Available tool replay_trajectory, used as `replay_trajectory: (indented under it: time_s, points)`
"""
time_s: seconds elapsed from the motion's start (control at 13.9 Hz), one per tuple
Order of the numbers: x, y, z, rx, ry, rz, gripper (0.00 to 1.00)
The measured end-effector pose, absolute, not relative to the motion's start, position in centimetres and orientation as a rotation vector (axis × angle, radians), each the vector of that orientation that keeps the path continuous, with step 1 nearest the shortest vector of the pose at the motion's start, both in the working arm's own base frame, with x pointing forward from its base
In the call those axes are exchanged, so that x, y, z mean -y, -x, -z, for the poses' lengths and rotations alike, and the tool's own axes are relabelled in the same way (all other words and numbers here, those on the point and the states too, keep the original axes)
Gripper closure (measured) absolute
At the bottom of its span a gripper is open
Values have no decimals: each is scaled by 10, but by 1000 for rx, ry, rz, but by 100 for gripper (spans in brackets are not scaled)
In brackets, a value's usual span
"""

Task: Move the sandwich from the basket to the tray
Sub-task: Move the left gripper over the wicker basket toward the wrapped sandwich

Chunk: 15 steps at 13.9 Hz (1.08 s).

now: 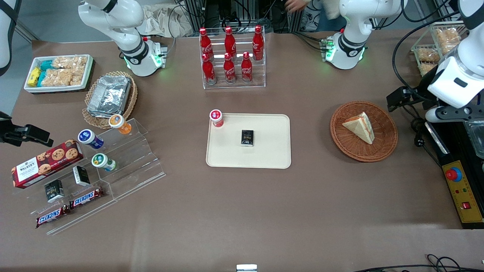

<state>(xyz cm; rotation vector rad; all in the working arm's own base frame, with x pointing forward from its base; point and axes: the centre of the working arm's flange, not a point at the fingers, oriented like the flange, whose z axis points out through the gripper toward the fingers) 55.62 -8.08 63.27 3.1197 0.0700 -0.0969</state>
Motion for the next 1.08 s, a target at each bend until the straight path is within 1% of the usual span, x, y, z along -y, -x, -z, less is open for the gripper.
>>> replay_trajectory:
  time_s: [0.29, 0.43, 0.58, 0.79, 0.87, 1.08]
  points:
    - [76, -557, -632, -159, -3134, 101, 0]
    - [72, -554, -630, -348, -3134, 116, 0]
    - [72, -543, -621, -572, -3121, 156, 0]
    - [70, -505, -597, -846, -3105, 227, 0]
    - [69, -489, -589, -909, -3099, 226, 0]
    - [62, -445, -556, -1057, -3070, 177, 0]
